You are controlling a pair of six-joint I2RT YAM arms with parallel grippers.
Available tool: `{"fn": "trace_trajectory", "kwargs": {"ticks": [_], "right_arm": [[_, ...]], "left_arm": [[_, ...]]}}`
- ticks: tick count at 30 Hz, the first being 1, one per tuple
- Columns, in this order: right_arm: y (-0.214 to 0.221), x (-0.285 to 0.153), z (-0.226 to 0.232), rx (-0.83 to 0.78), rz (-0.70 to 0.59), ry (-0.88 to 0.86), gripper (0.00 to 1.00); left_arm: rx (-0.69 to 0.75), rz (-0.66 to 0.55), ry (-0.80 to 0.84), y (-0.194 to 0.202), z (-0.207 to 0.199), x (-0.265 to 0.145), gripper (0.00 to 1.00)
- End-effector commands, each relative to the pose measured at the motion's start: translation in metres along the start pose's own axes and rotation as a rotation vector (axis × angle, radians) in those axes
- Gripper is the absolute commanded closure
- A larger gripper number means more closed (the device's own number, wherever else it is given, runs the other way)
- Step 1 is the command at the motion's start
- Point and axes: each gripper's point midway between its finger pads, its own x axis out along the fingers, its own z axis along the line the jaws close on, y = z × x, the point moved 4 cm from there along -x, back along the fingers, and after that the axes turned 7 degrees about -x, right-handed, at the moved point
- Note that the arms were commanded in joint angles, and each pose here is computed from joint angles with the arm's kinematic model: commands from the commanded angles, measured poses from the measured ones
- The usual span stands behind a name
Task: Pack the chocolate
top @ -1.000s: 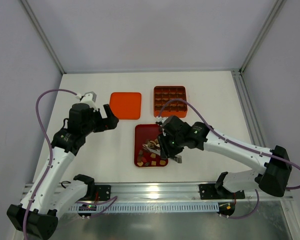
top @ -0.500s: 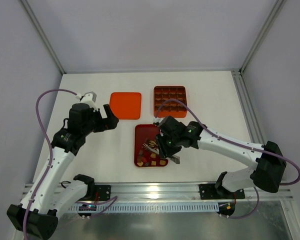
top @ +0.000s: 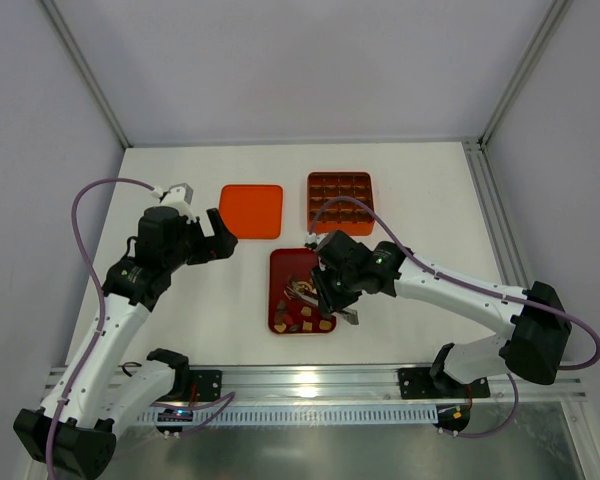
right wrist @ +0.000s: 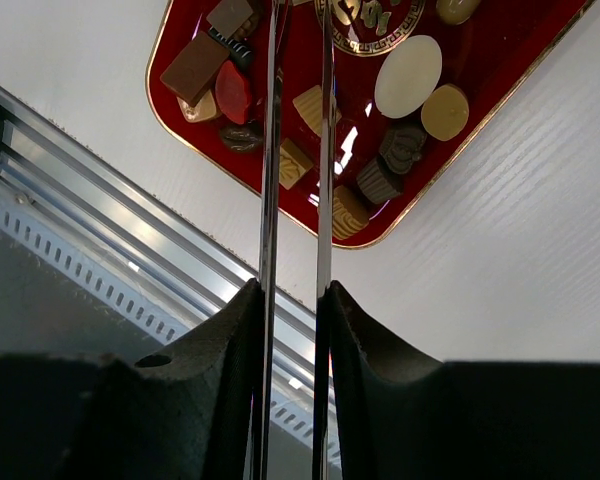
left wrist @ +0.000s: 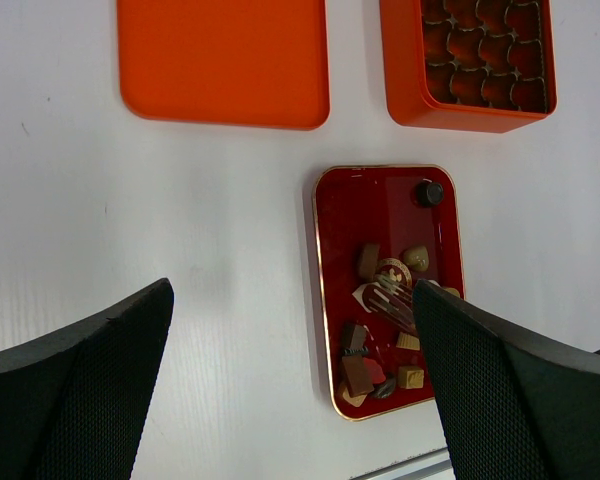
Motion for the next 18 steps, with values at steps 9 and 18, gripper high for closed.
{"fn": "trace_trajectory", "kwargs": {"ticks": [9,18], "right_arm": [[-0.012,-0.035,0.007,-0.01,-0.097,-0.021,0.7],[-0.011,-0.047,0.005,0.0,-0.124,-0.011,0.7]], "left_arm": [[0.001,-0.013,0.011,-0.004,-0.002,-0.002,0.0],[0.001,-0.011,0.015,-0.003,-0.003,-0.002,0.0]]}}
